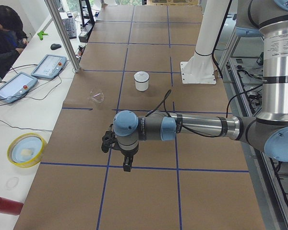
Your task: Place funnel on cup
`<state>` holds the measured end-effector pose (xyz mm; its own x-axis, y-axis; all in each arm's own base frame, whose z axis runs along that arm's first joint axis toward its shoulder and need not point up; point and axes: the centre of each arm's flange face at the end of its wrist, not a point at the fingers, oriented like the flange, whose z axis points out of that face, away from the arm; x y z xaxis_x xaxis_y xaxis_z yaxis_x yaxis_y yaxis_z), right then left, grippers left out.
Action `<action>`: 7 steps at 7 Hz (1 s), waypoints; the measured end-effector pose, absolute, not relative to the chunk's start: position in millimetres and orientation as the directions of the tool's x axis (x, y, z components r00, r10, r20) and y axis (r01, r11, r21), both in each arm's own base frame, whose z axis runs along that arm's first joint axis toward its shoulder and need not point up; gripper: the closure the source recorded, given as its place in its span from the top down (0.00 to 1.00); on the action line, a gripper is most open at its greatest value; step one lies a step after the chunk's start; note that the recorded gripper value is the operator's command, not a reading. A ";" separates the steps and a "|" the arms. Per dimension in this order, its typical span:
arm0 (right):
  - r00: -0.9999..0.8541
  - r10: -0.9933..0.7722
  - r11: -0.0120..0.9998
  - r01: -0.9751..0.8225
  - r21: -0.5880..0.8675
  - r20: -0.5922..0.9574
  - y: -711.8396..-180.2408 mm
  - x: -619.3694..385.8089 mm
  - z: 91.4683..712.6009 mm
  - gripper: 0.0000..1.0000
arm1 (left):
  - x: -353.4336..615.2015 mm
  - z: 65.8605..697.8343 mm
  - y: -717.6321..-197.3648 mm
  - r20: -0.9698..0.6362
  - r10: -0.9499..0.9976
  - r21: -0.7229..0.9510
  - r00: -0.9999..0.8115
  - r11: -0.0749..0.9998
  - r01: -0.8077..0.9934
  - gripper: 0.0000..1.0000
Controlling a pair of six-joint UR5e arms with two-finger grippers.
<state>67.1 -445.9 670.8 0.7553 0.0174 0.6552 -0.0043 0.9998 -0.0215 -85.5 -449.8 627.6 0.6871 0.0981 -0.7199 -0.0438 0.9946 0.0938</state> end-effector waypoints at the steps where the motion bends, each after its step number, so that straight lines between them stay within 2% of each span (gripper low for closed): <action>1: 0.755 0.017 1.000 -0.004 -0.022 0.655 -445.9 67.2 670.8 1.00 | -85.5 626.9 -450.4 -0.720 0.099 0.095 0.687 0.994 -0.044 1.00; 4: 0.755 0.017 1.000 -0.004 -0.022 0.655 -445.9 67.2 670.8 1.00 | -86.6 625.7 -448.6 -0.719 0.099 0.097 0.688 0.994 -0.041 1.00; 7: 0.755 0.017 1.000 -0.004 -0.021 0.655 -446.0 67.2 670.8 1.00 | -86.8 594.4 -459.0 -0.707 0.145 0.161 0.692 0.986 -0.042 1.00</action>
<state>67.2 -446.0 670.8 0.7553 0.0174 0.6552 -0.0043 0.9998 -0.0215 -86.8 -459.0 594.4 0.6924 0.1451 -0.7068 -0.0422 0.9860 0.1612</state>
